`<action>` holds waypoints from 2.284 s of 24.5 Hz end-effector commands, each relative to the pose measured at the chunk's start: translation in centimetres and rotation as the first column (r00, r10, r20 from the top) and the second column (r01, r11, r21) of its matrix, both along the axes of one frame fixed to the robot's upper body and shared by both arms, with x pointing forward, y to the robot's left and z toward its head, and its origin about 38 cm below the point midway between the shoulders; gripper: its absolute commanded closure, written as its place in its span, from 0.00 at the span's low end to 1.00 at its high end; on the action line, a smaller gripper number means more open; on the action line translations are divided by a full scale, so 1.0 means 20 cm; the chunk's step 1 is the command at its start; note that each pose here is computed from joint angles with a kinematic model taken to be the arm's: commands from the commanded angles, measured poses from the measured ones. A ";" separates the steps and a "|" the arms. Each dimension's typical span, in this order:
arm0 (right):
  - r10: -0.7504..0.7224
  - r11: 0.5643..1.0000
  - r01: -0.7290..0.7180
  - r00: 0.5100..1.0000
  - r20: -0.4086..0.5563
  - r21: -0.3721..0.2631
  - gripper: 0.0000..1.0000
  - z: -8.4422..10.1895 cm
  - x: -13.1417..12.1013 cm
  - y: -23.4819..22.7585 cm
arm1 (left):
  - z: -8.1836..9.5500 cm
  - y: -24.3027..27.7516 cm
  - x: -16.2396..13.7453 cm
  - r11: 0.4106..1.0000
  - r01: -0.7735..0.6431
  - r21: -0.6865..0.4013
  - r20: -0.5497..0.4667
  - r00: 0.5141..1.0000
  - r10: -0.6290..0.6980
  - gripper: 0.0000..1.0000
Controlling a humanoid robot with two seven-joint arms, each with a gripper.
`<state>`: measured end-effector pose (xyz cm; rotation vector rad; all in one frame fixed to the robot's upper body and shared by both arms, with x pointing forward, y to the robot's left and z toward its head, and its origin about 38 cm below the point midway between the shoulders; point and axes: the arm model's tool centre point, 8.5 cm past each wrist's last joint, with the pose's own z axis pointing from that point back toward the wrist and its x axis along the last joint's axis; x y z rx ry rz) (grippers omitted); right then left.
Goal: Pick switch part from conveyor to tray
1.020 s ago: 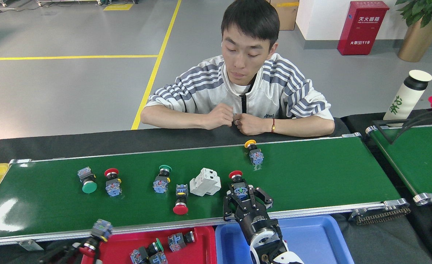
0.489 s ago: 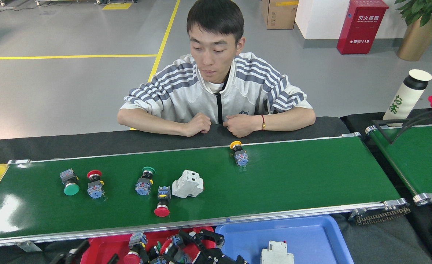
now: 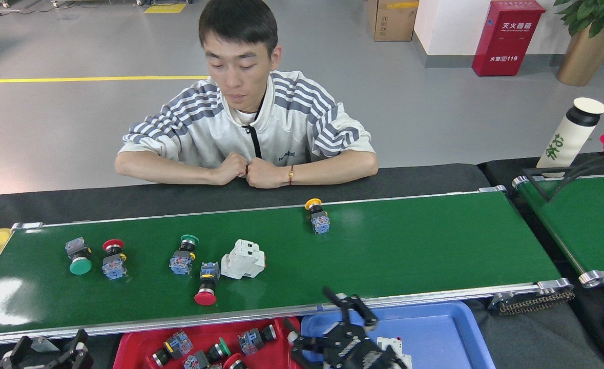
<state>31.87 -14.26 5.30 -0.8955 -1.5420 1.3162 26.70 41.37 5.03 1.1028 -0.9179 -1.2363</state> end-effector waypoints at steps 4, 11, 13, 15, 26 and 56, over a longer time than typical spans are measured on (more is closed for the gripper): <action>-0.307 0.952 0.307 0.952 -0.007 -0.003 0.00 -0.02 0.00 -0.33 | -0.02 -0.02 0.32 0.999 0.010 0.045 -0.043 0.999 -0.008 0.00; -0.348 0.937 0.348 0.938 -0.003 -0.018 0.00 -0.02 0.01 -0.37 | -0.05 0.18 0.61 0.996 -0.064 0.054 -0.075 0.995 0.068 0.00; -0.344 0.939 0.344 0.939 -0.007 -0.028 0.00 -0.03 0.00 -0.38 | -0.06 0.24 0.64 0.994 -0.076 0.074 -0.083 0.993 0.083 0.00; -0.331 0.943 0.330 0.944 -0.006 -0.046 0.00 -0.04 -0.01 -0.38 | -0.08 0.29 0.67 0.990 -0.110 0.083 -0.095 0.988 0.118 0.04; -0.261 0.964 0.259 0.965 -0.023 -0.061 0.00 -0.07 -0.04 -0.29 | -0.06 0.29 0.65 0.999 -0.003 0.041 -0.083 0.997 0.007 0.97; -0.249 0.963 0.247 0.968 -0.007 -0.106 0.00 -0.05 -0.13 -0.35 | -0.04 -0.66 -0.15 0.754 0.654 -0.066 0.039 0.756 -0.653 0.00</action>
